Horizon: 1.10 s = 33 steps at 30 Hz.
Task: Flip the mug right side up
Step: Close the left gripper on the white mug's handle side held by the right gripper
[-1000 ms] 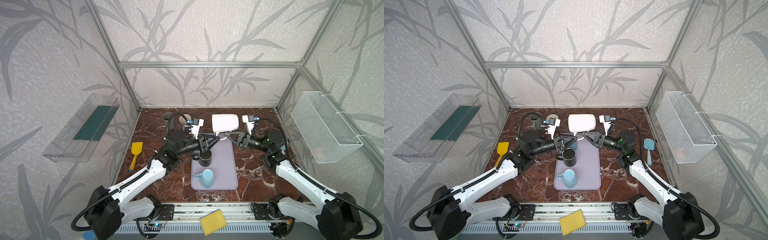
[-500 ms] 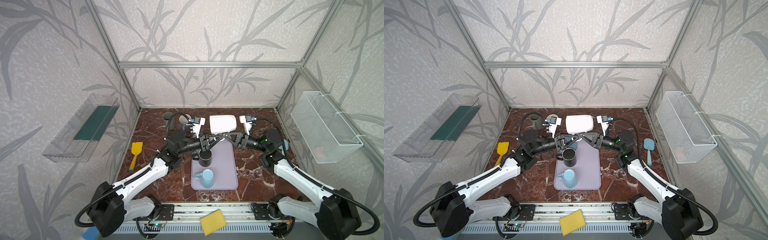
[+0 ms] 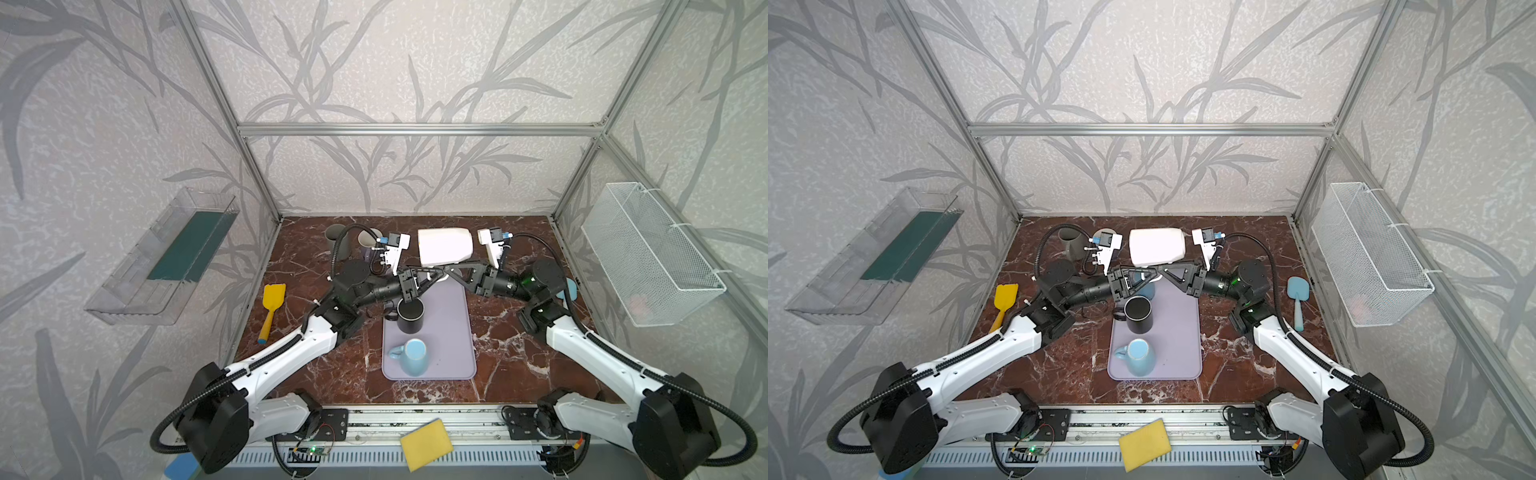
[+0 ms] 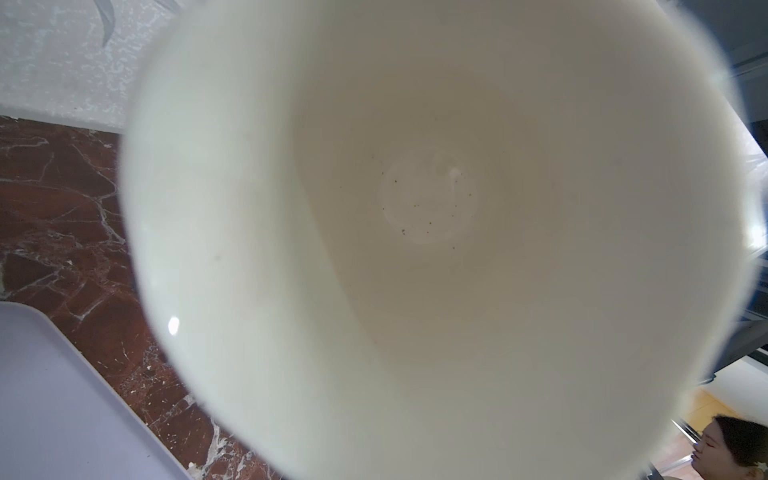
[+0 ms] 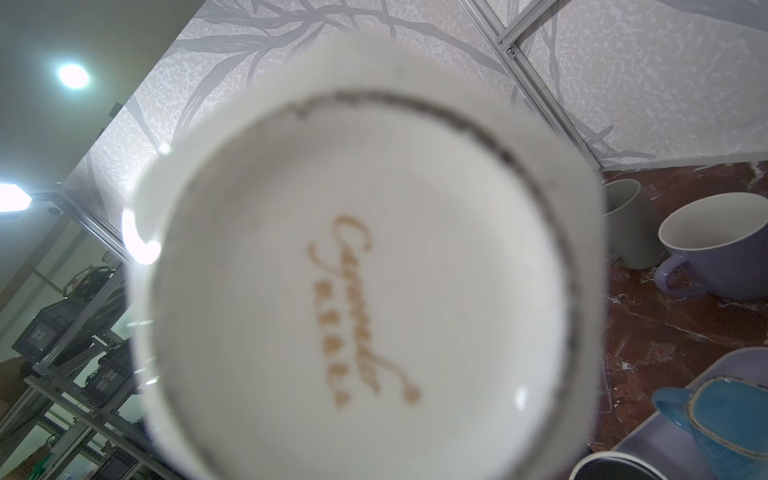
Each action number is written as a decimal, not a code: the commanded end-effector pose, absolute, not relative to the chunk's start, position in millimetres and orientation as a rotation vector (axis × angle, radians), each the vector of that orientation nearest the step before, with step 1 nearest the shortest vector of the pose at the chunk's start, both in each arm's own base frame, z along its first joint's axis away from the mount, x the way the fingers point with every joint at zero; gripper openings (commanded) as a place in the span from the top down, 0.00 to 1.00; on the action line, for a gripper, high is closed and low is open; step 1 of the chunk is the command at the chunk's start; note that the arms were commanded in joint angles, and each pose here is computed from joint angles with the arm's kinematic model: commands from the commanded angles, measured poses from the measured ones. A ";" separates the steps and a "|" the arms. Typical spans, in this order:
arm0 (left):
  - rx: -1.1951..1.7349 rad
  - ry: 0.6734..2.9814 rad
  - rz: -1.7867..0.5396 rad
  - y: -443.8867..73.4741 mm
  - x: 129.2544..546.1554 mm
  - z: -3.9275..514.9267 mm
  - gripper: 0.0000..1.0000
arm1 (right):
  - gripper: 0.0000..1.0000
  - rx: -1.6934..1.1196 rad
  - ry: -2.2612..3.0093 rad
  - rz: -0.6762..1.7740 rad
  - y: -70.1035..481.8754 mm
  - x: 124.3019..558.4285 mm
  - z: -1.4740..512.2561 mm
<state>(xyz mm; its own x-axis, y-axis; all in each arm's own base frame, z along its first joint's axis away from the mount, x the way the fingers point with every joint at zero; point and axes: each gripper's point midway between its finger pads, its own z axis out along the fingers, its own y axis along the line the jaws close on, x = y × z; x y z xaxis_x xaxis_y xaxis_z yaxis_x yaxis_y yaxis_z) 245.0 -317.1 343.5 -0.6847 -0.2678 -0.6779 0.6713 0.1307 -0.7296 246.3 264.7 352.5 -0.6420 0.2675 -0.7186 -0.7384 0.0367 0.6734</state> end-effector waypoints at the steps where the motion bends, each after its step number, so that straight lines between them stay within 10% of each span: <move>1: 0.433 1.612 -1.664 -315.8 238.6 360.8 0.77 | 1.00 -0.599 1.393 1.682 262.9 232.7 394.9; 16: 0.393 1.579 -1.598 -304.5 240.1 366.6 1.00 | 1.00 -0.608 1.432 1.684 266.2 231.2 389.4; 33: 0.374 1.553 -1.572 -298.4 239.9 371.2 1.00 | 0.53 -0.596 1.499 1.658 268.1 234.2 377.0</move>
